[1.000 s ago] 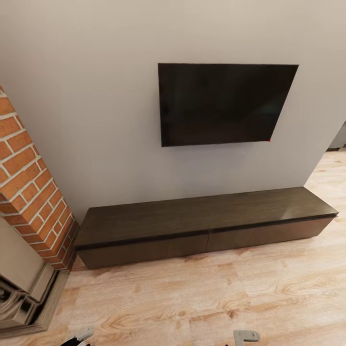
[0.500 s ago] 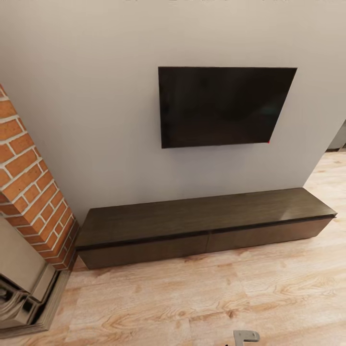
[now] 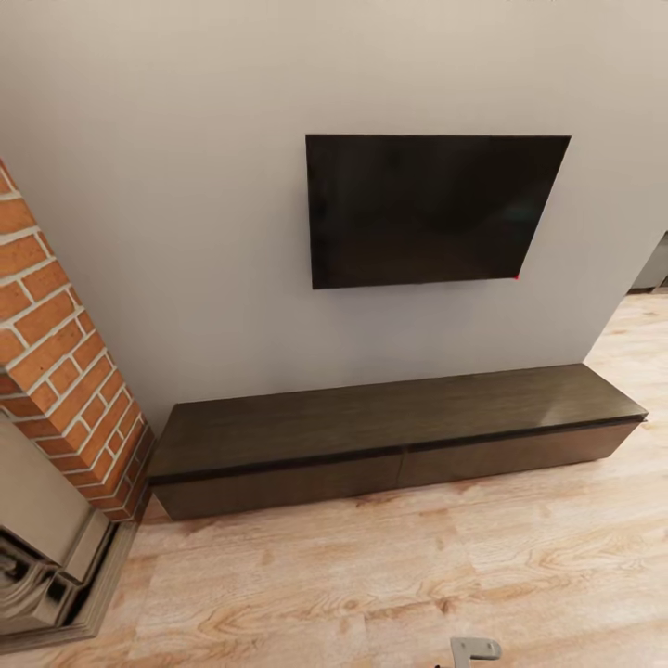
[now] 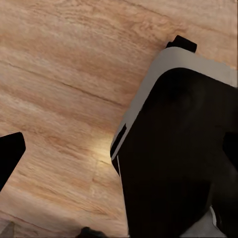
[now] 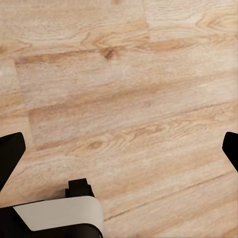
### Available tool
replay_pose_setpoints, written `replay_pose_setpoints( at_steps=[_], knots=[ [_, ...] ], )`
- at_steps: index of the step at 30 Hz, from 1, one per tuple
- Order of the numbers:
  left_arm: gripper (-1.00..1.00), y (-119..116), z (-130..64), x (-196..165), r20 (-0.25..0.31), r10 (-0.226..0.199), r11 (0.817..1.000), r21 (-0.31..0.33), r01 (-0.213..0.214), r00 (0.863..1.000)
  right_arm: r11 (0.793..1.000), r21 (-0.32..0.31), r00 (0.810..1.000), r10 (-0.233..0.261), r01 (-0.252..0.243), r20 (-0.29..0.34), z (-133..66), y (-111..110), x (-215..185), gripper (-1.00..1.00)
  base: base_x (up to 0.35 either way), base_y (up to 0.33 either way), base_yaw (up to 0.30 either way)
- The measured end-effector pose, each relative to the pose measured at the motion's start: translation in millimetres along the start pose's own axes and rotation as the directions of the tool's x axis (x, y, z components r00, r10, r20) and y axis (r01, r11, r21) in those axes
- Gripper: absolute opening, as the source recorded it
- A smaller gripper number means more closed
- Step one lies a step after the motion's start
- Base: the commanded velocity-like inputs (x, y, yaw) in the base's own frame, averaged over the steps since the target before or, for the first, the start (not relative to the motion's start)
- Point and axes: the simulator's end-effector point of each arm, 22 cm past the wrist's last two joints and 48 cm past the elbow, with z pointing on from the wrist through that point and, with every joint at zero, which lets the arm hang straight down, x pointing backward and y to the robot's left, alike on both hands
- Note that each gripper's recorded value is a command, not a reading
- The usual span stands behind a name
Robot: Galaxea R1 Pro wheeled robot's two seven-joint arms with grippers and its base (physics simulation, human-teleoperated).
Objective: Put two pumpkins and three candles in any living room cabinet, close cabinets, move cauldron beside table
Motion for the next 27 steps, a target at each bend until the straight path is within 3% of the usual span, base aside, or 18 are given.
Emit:
replay_pose_setpoints(
  at_steps=[4, 9, 27],
  knots=[
    [1.00, -17, -1.0, 10, -0.002, 0.066, 0.994, 0.093, -0.065, 0.998, 1.000, 0.000, 1.000, 0.000, 0.000, 0.000, -1.8, -1, 0, 1.00, 0.000, 0.000, 0.000],
    [1.00, -22, -1.2, 14, 0.003, 0.105, 0.986, 0.127, -0.105, 0.994, 1.000, 0.000, 1.000, 0.000, 0.000, 0.000, -1.8, -1, 0, 1.00, 0.000, 0.000, 0.000],
    [1.00, -25, -6.6, 19, 0.001, 0.115, 0.983, 0.144, -0.114, 0.993, 1.000, 0.000, 1.000, 0.000, 0.000, -0.001, -7.2, -2, 0, 1.00, 0.000, 0.000, 0.000]
  ],
)
